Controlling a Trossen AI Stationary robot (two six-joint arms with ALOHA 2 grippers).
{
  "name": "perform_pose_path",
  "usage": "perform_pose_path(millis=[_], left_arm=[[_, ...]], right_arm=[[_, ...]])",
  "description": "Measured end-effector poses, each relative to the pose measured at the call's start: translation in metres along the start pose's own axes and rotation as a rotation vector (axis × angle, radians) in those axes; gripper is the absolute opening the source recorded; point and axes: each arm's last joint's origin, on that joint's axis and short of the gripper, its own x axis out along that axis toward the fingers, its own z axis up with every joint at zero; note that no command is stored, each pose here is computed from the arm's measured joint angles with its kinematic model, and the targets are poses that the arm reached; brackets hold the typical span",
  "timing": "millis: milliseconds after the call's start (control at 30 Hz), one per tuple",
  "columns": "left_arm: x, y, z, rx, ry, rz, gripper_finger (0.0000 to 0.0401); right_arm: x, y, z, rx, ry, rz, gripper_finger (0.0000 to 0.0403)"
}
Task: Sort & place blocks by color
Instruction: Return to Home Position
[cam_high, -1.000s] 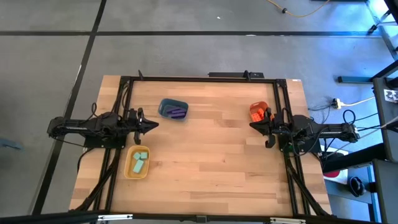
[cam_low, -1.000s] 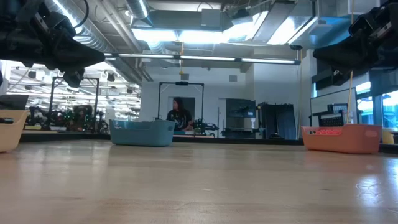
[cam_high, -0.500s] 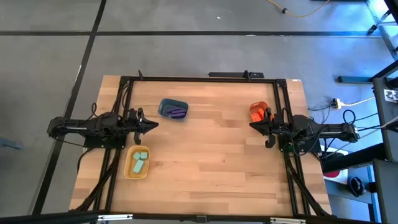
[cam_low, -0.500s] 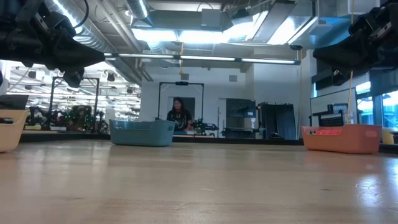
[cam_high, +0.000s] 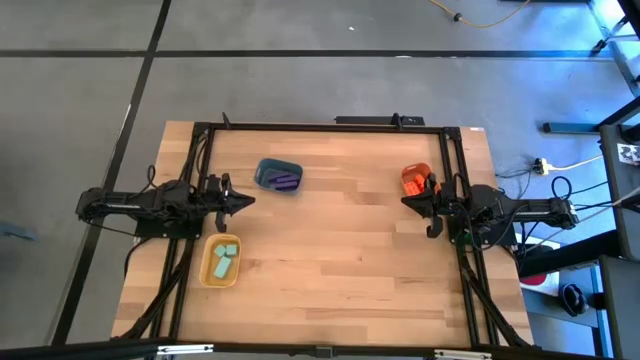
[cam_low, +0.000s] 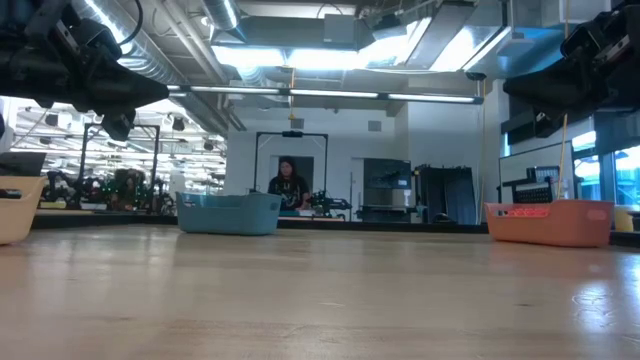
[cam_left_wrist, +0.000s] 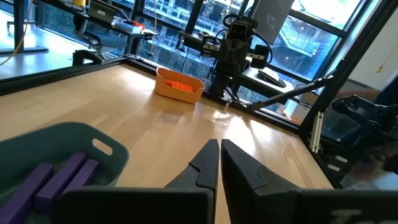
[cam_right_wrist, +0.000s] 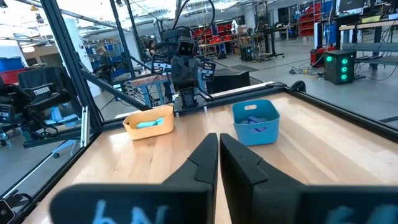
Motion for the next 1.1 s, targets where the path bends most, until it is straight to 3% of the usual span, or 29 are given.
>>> perform_pose_path(millis=[333,867,1100], left_arm=[[0.0,0.0,0.0,0.0,0.0,0.0,0.0022],[0.0,0.0,0.0,0.0,0.0,0.0,0.0001],[0.0,0.0,0.0,0.0,0.0,0.0,0.0009]], right_arm=[[0.0,0.0,0.0,0.0,0.0,0.0,0.002],[0.0,0.0,0.0,0.0,0.0,0.0,0.002],[0.0,0.0,-0.0001,0.0,0.001,0.0,0.002]])
